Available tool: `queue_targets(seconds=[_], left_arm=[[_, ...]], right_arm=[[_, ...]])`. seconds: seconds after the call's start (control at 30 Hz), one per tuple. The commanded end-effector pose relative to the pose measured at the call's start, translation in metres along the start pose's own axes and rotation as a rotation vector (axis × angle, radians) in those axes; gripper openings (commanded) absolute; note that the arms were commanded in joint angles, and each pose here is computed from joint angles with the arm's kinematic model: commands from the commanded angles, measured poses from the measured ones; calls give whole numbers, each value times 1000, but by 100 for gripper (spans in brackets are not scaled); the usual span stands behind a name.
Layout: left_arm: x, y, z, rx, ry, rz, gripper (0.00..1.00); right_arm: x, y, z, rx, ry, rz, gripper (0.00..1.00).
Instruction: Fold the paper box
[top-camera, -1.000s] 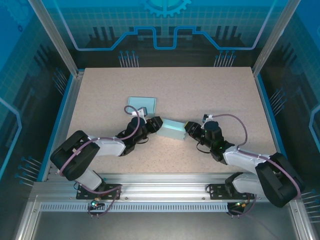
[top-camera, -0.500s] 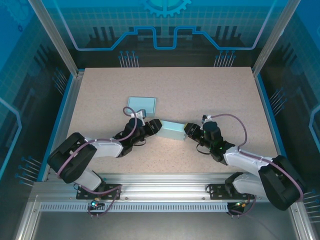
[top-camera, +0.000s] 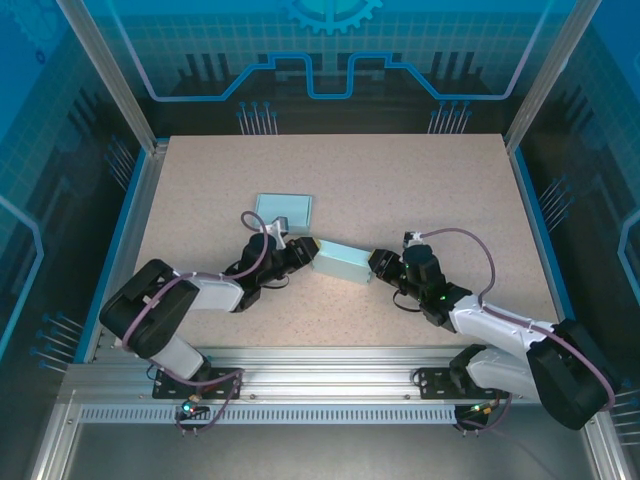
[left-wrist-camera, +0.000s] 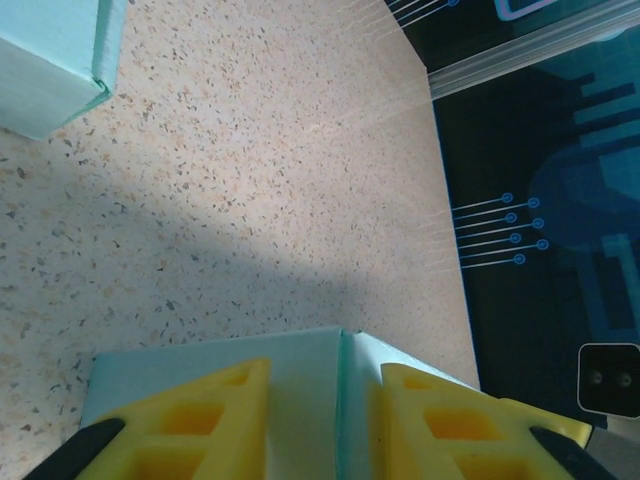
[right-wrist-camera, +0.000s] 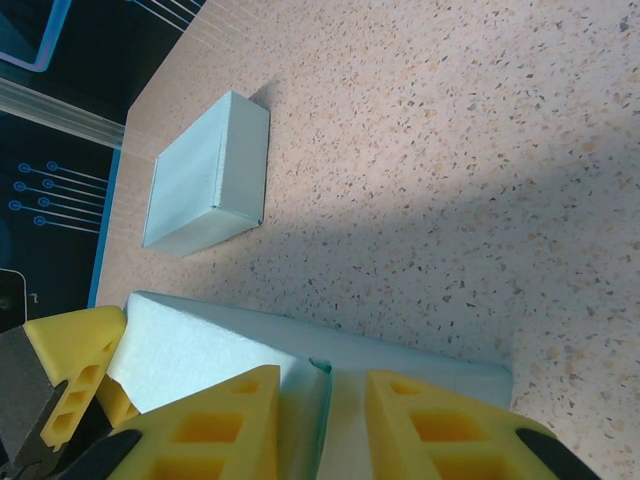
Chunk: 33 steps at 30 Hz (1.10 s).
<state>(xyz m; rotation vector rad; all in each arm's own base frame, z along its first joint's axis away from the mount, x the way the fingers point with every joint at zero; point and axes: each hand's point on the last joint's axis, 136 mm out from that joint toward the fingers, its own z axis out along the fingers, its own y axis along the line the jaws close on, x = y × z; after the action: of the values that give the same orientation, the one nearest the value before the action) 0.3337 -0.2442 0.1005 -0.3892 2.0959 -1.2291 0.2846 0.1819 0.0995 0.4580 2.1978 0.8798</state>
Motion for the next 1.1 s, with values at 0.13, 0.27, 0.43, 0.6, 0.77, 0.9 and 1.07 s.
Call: queue_targets(seconds=[0.13,0.27,0.43,0.6,0.77,0.9,1.07], left_arm=[[62,83,-10,-192,175,-128,24],[74,96,-11,-197,194,-158,13],[75,98,-12,-176,184,-165,7],[65,81,-9,-130,165,-123,11],[55,63,-13,-118,155,-54,14],[54,52,-18,-124,162,28,16],[71,55,-23,-141,195,72,17]], right_arm=[[75,-112,-16,410,268,-74,27],[78,-113,-12,413,274,-81,27],[77,-103,-6,360,261,-129,27],[67,-89,-7,319,232,-196,30],[55,-78,-19,294,190,-246,38],[47,-67,-29,245,158,-295,44],[51,-60,-36,191,174,-343,48]])
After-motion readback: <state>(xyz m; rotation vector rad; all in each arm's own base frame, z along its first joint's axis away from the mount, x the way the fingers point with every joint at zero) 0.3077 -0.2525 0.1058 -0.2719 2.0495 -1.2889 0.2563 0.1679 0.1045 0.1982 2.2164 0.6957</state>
